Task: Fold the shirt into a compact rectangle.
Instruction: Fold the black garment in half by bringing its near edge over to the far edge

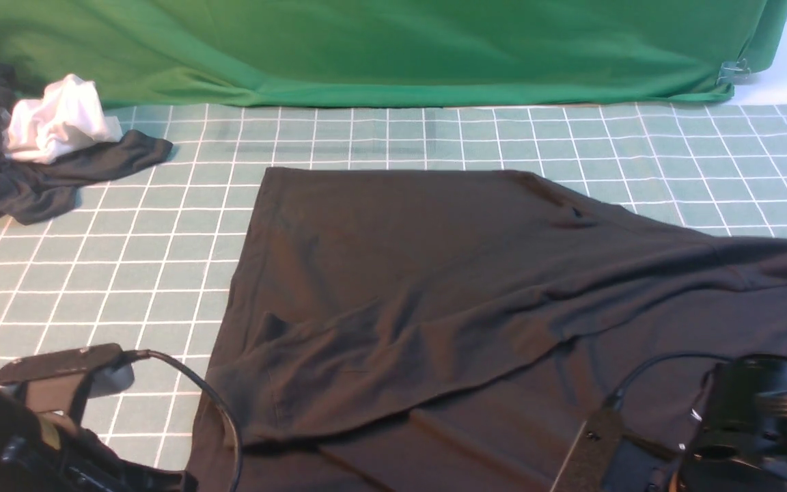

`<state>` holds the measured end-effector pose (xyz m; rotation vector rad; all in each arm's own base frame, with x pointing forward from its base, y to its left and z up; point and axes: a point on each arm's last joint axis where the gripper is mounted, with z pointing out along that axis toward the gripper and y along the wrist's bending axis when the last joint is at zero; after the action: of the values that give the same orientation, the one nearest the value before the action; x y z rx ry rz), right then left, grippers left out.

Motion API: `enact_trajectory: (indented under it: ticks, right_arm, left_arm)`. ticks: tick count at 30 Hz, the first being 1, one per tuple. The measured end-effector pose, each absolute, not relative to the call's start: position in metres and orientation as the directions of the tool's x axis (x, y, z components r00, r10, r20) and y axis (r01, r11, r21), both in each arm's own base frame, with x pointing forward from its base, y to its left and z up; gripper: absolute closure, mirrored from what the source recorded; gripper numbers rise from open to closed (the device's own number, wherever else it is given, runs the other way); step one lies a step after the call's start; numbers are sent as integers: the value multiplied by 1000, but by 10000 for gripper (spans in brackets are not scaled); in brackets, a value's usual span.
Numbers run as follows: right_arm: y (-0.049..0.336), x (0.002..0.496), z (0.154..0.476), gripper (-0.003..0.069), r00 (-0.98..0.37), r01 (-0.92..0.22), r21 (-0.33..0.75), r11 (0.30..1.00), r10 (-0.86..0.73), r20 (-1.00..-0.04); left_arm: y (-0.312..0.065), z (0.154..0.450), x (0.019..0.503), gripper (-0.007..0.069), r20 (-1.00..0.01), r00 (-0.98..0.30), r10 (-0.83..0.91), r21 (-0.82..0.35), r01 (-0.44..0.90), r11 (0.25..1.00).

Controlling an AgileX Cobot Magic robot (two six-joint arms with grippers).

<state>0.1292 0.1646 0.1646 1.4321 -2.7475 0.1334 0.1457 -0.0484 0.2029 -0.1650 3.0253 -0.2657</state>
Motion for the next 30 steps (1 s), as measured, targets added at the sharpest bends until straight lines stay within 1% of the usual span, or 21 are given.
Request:
enact_trajectory:
  ticks: [2,5,6,8,10,12,14,16,17,19,21,22,23,25,26,27,28,30]
  right_arm:
    - [163,128,172,616,-585,-811,-59,583,-809,52]
    - [159,133,181,619,-622,-782,-63,620,-782,30]
    - [159,134,183,619,-624,-780,-64,622,-781,25]
    - [158,146,192,619,-657,-752,-69,656,-754,-3]
    - [157,158,201,619,-686,-723,-71,687,-726,-37]
    - [157,165,206,619,-699,-709,-71,702,-712,-63]
    - [155,180,218,619,-711,-691,-75,719,-695,-109]
    - [152,193,228,619,-721,-674,-81,735,-677,-148]
    - [151,194,229,619,-722,-672,-81,736,-676,-151]
    - [146,204,235,619,-739,-648,-86,757,-652,-172]
    - [144,206,235,619,-744,-642,-87,762,-647,-167]
    - [144,207,235,619,-745,-642,-87,762,-646,-163]
    - [143,207,234,619,-746,-641,-87,763,-646,-162]
    - [143,207,234,619,-747,-641,-86,762,-646,-158]
    - [143,207,234,619,-747,-641,-86,762,-646,-158]
    - [143,207,234,619,-747,-641,-86,762,-646,-158]
    - [143,207,234,619,-747,-641,-86,762,-646,-158]
    - [143,207,234,619,-747,-641,-86,762,-646,-158]
  left_arm:
    - [-48,212,145,612,-131,-985,-113,-189,-87,978]
    - [-49,229,152,612,-190,-976,-109,-194,-71,978]
    - [-49,230,153,612,-197,-974,-108,-194,-69,979]
    - [-51,246,168,612,-284,-952,-114,-207,-55,977]
    - [-54,258,181,612,-338,-932,-131,-225,-55,973]
    - [-56,264,191,612,-359,-923,-140,-234,-56,971]
    - [-60,272,210,612,-379,-915,-141,-235,-53,971]
    - [-63,272,225,612,-378,-916,-135,-224,-51,973]
    - [-64,271,228,612,-374,-918,-134,-221,-52,974]
    - [-67,263,240,612,-335,-934,-124,-205,-56,977]
    - [-68,256,242,612,-282,-955,-95,-195,-40,980]
    - [-69,254,240,612,-246,-966,-76,-191,-28,981]
    - [-69,253,239,612,-233,-970,-72,-189,-27,982]
    - [-71,251,228,612,-138,-990,-40,-206,-11,978]
    - [-72,249,223,612,-108,-994,-31,-218,-7,976]
    - [-72,249,221,612,-99,-995,-29,-225,-5,974]
    - [-73,245,216,612,-63,-998,-18,-235,-2,972]
    - [-77,230,194,606,65,-998,4,-292,-15,956]
